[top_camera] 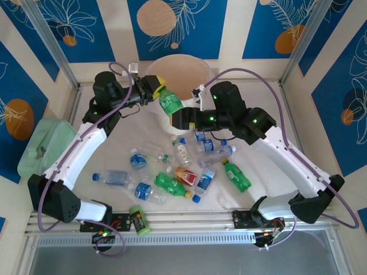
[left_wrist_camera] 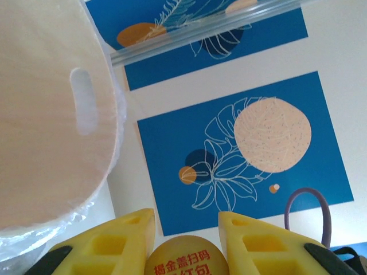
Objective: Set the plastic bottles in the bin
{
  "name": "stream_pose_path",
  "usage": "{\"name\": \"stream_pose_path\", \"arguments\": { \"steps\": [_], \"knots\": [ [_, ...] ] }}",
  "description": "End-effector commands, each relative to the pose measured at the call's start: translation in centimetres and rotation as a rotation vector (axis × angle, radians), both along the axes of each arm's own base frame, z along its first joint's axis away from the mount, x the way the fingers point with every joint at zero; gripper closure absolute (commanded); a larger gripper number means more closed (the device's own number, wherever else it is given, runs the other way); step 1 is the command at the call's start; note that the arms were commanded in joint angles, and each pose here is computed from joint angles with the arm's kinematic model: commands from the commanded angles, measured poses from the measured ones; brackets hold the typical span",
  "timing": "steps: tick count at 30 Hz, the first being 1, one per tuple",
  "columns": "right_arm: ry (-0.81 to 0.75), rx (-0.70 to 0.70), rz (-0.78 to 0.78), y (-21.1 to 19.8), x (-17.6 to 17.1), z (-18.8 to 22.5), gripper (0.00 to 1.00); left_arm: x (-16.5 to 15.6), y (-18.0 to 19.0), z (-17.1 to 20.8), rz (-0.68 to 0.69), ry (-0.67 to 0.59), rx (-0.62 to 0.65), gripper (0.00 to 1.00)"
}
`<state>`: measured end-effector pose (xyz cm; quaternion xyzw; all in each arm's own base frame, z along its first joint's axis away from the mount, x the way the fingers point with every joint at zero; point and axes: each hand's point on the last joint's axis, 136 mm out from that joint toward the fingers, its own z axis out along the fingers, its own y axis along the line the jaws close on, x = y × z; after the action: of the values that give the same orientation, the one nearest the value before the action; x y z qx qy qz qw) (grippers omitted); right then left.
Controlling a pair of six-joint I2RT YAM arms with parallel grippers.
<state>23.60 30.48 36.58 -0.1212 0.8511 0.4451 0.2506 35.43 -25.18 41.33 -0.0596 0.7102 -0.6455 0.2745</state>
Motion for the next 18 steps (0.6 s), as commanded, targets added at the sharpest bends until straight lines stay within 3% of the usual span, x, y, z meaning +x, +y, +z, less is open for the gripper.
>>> {"name": "stream_pose_path", "arguments": {
  "steps": [1, 13, 18],
  "knots": [
    [-0.026, 0.045, 0.018, 0.2, 0.0, 1.8, 0.18, -1.0, -0.8, 2.3, -0.053, -0.068, -0.032, 0.77],
    [-0.022, 0.053, 0.004, 0.1, 0.6, 1.7, 0.32, -1.0, -1.5, 1.5, -0.078, -0.058, -0.019, 0.77],
    [-0.018, 0.050, 0.000, 0.0, 0.7, 1.4, 0.37, -0.8, -1.5, 1.0, -0.066, -0.053, -0.001, 0.71]
  ]
}}
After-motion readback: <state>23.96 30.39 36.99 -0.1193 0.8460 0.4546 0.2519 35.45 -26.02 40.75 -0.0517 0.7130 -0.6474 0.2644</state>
